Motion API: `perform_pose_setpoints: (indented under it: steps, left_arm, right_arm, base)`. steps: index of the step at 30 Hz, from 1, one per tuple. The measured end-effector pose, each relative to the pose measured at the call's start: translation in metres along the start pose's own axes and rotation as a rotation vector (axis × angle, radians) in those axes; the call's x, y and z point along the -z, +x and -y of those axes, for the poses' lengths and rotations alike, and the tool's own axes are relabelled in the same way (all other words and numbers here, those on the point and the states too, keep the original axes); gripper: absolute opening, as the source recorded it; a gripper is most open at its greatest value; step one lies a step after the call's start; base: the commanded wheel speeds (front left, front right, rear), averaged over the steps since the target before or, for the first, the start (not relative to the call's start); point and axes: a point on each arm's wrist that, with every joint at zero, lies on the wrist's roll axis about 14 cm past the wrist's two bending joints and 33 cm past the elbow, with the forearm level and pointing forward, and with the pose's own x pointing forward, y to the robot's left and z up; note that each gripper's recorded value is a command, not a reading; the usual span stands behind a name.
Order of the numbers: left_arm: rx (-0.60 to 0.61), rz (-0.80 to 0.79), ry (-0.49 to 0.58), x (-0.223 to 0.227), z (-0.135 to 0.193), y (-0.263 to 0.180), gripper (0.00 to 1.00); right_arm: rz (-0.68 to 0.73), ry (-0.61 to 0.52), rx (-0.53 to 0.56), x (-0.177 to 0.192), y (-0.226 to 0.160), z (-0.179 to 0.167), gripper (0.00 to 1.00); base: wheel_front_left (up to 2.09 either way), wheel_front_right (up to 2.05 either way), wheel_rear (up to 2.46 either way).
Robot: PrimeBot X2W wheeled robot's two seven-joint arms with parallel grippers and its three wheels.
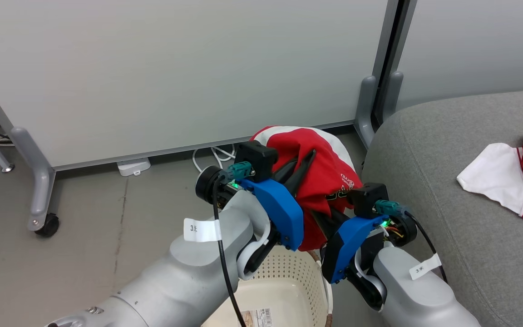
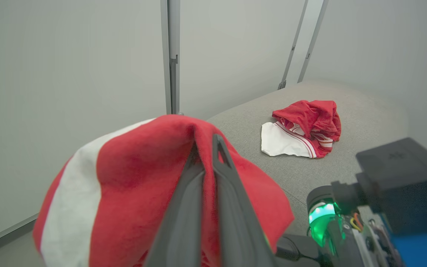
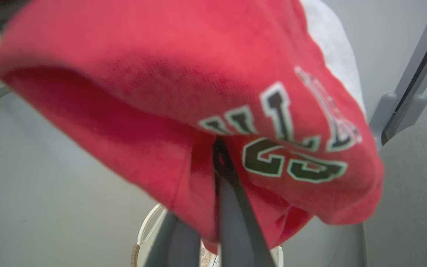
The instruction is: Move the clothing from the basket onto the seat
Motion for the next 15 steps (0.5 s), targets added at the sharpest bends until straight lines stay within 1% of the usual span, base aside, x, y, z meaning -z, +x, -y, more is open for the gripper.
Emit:
perform_pose_setpoints:
  steps: [15]
  left_arm:
    - [-0.009,-0.001,-0.007,-0.0002,-0.0024,-0.0006,0.00]
  right_arm:
    - [-0.005,0.011,0.001,0.0029,0.0004,0.0002,0.00]
  base:
    - [0.00,0.00,0.00]
